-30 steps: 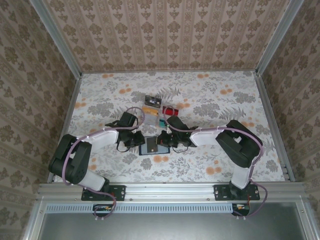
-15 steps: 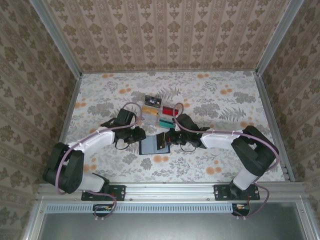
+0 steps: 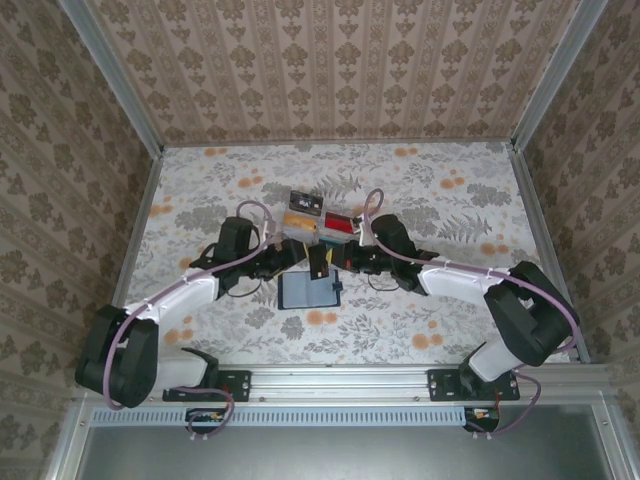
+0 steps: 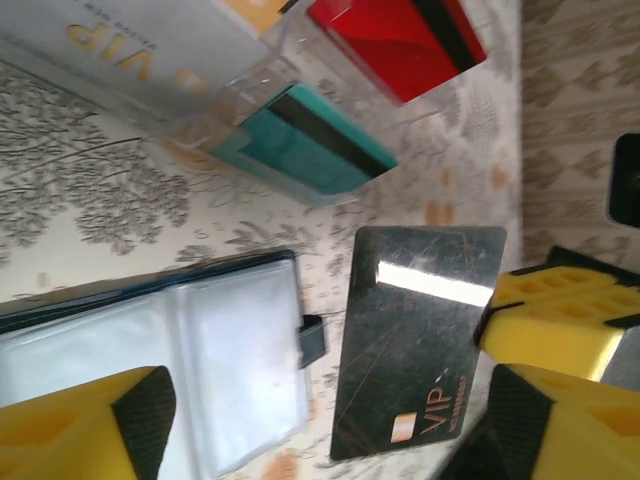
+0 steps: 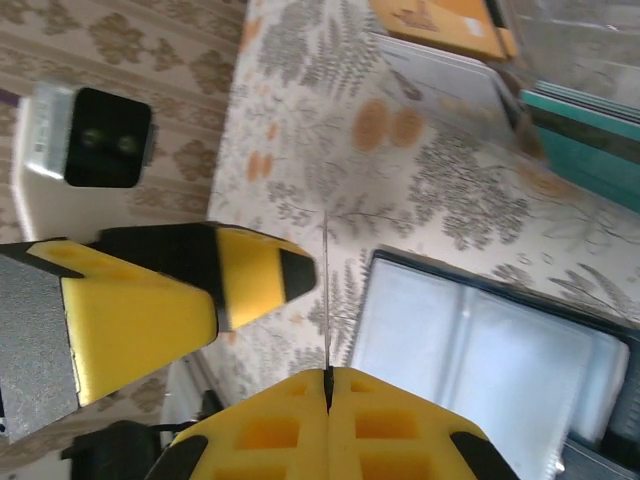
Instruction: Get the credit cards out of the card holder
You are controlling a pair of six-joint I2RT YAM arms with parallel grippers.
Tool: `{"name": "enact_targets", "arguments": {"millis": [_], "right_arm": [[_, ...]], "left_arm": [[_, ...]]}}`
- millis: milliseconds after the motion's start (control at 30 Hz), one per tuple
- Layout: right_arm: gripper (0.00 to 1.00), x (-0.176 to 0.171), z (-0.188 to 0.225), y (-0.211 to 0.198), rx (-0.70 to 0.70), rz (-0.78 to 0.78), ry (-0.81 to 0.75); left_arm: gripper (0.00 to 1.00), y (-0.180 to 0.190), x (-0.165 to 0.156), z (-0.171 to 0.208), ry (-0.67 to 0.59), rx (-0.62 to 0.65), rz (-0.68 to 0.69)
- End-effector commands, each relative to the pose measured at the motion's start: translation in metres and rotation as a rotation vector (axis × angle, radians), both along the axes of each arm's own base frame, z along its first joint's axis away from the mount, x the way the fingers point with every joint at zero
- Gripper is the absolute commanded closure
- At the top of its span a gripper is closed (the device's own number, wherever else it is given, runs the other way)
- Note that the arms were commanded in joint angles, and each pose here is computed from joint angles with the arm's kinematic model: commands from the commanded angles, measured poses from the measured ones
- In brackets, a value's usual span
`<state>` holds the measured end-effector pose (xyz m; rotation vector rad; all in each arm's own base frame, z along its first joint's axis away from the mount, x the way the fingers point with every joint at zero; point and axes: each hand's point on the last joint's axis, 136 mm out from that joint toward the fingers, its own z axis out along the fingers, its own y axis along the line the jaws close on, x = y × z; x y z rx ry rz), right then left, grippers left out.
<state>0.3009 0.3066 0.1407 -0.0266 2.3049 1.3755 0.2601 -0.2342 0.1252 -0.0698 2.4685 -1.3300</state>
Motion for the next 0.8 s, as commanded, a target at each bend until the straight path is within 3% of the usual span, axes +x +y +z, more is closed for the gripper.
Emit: {"name": "enact_targets", "arguments": {"millis": [0, 167, 300, 500, 667, 767], "right_arm": [[1.00, -0.004, 0.030, 0.010, 0.130, 0.065, -0.033], [1.00, -0.002, 0.034, 0.015, 0.195, 0.083, -0.006], [1.00, -0.001, 0.033, 0.019, 0.222, 0.091, 0.011], [1.00, 0.003, 0.032, 0.017, 0.231, 0.076, 0.023], [1.00, 0.005, 0.031, 0.014, 0.233, 0.067, 0.025], [0.97, 0.005, 0.031, 0.015, 0.238, 0.070, 0.032]], "left_arm": [[0.11, -0.015, -0.003, 0.022, -0.032, -0.137, -0.069], [0.09, -0.022, -0.001, 0.032, -0.044, -0.204, -0.089], [0.14, -0.025, 0.002, 0.041, -0.059, -0.237, -0.097], [0.48, -0.022, 0.006, 0.050, -0.076, -0.270, -0.085], [0.71, -0.019, 0.004, 0.057, -0.094, -0.254, -0.090], [0.93, -0.019, 0.005, 0.063, -0.111, -0.253, -0.089]]}}
